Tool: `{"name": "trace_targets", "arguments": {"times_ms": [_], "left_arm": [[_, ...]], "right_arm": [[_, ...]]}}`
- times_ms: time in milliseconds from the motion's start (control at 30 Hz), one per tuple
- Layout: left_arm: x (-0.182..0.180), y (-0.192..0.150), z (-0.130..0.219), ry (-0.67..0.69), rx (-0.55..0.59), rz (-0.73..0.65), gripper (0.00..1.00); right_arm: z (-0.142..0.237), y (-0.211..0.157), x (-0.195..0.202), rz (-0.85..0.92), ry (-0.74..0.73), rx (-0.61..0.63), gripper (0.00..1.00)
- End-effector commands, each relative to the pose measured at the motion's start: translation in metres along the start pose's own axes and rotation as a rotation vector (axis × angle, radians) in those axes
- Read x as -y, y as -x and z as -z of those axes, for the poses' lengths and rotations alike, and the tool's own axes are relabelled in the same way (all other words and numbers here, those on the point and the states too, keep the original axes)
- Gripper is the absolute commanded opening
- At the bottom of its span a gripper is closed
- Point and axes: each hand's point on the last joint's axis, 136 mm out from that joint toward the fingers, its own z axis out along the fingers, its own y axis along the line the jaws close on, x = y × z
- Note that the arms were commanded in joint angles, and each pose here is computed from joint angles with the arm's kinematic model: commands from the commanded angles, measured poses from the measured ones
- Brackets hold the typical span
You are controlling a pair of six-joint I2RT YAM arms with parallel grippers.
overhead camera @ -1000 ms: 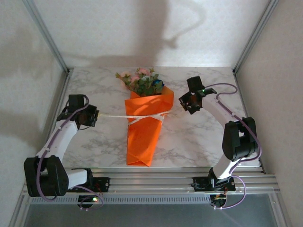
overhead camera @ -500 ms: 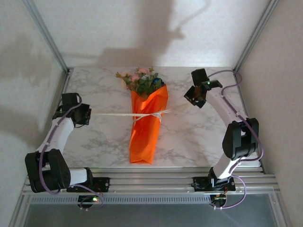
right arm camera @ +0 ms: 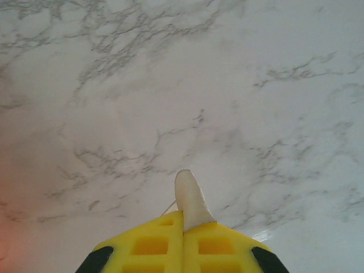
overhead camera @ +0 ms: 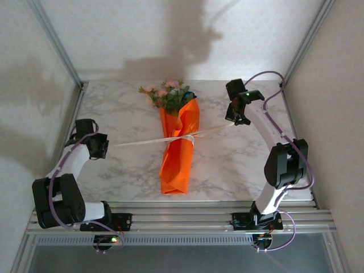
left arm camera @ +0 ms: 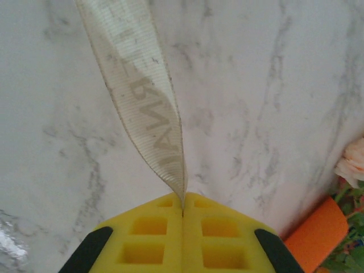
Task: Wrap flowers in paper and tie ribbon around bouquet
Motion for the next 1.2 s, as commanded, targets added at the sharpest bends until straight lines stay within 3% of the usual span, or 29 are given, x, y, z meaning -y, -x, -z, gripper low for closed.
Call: {"name": "trace_targets", "arguments": {"times_ms": [0, 733, 933, 1100, 1133, 1167], "left_arm": [[-0.013, 0.02, -0.003, 0.025, 0.056, 0.014, 0.0], [-0.002, 0.057, -0.002, -0.066, 0.044, 0.201, 0.0], [0.008, 0.052, -0.002, -0.093, 0.023, 0.196, 0.0], [0.023, 0.012, -0.009, -0.105, -0.054, 0.128, 0.0], [0.02, 0.004, -0.01, -0.104, -0.066, 0.13, 0.04], [0.015, -0.004, -0.013, -0.101, -0.083, 0.139, 0.2]], "right_arm": [[0.001, 0.01, 0.035, 0.043, -0.14, 0.033, 0.0], [-0.033, 0.009, 0.15, -0.296, -0.186, -0.071, 0.0], [-0.037, 0.004, 0.151, -0.312, -0.167, -0.082, 0.0], [-0.041, -0.004, 0.122, -0.332, -0.071, -0.122, 0.0], [-0.042, -0.008, 0.116, -0.335, -0.051, -0.133, 0.0], [-0.042, -0.012, 0.109, -0.343, -0.033, -0.15, 0.0]]}}
